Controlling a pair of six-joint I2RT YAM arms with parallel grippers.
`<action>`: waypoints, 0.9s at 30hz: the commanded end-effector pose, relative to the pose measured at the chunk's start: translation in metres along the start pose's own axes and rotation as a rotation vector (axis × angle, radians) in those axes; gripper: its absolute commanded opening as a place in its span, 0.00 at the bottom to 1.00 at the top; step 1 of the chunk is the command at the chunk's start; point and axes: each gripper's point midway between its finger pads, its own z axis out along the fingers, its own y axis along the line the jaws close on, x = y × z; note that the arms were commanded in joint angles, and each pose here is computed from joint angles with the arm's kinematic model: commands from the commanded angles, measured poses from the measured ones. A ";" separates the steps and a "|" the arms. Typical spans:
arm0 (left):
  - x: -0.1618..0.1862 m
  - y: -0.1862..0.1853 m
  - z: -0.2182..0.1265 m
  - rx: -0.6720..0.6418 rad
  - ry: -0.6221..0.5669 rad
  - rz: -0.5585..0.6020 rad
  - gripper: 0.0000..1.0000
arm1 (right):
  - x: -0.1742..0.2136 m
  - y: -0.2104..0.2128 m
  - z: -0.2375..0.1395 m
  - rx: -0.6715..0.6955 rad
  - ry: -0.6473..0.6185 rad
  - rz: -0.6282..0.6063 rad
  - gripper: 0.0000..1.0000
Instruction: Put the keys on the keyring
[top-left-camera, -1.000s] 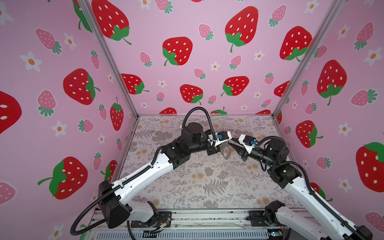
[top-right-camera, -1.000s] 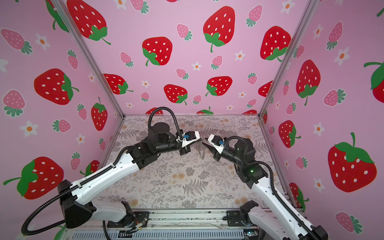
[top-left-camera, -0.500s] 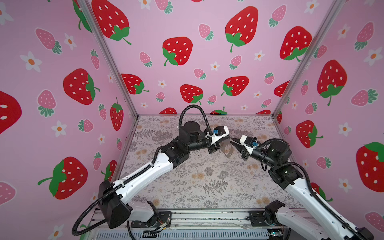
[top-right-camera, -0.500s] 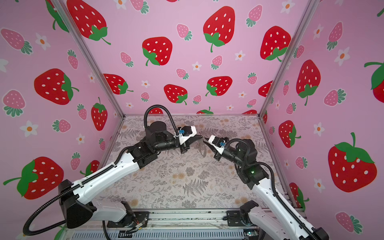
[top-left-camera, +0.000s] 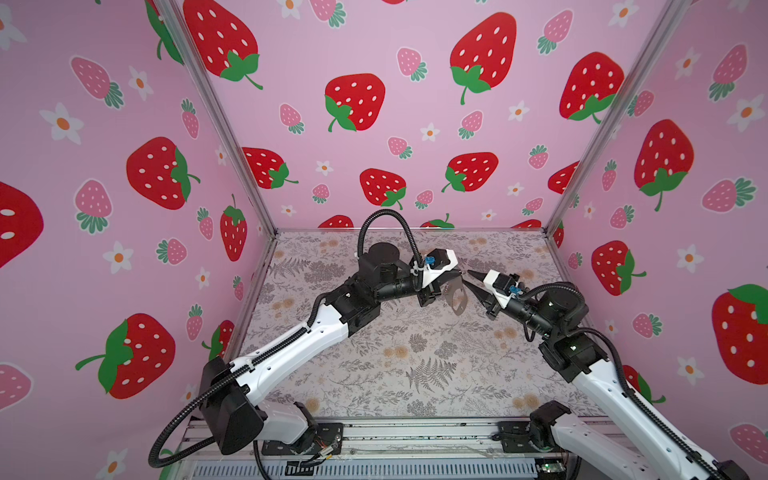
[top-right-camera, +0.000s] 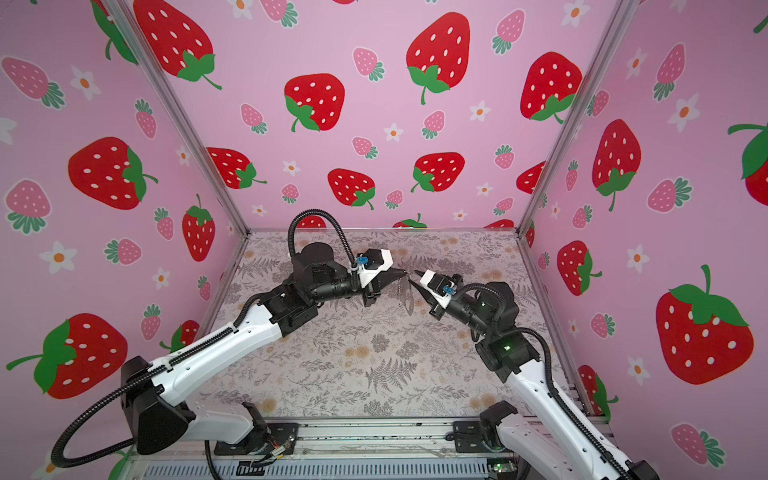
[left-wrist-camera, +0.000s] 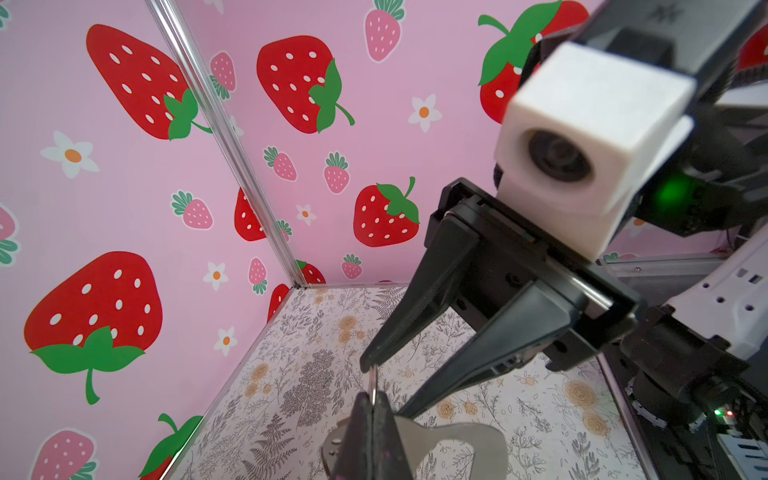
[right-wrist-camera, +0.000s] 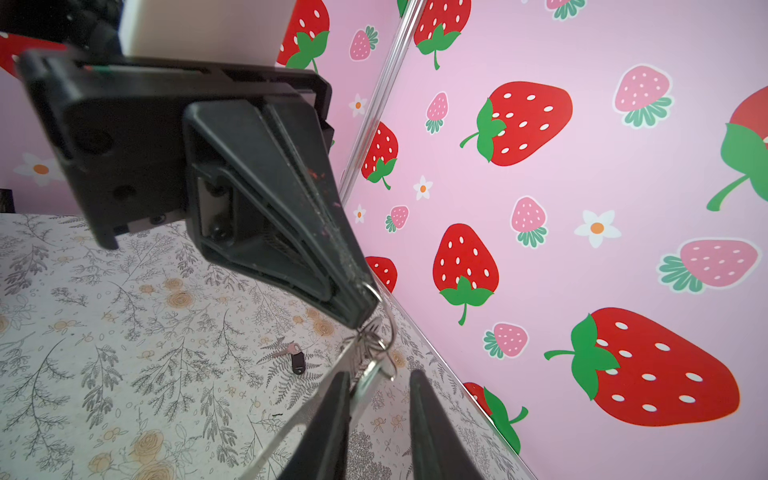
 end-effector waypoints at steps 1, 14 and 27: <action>-0.009 0.001 0.002 0.013 -0.044 0.004 0.00 | -0.007 0.000 -0.001 0.000 -0.037 -0.033 0.30; -0.008 0.006 0.007 -0.007 -0.060 -0.033 0.00 | -0.006 0.012 0.002 -0.054 -0.026 -0.074 0.24; -0.017 0.010 0.005 -0.035 -0.127 -0.052 0.00 | 0.007 0.009 0.008 -0.021 0.015 -0.042 0.23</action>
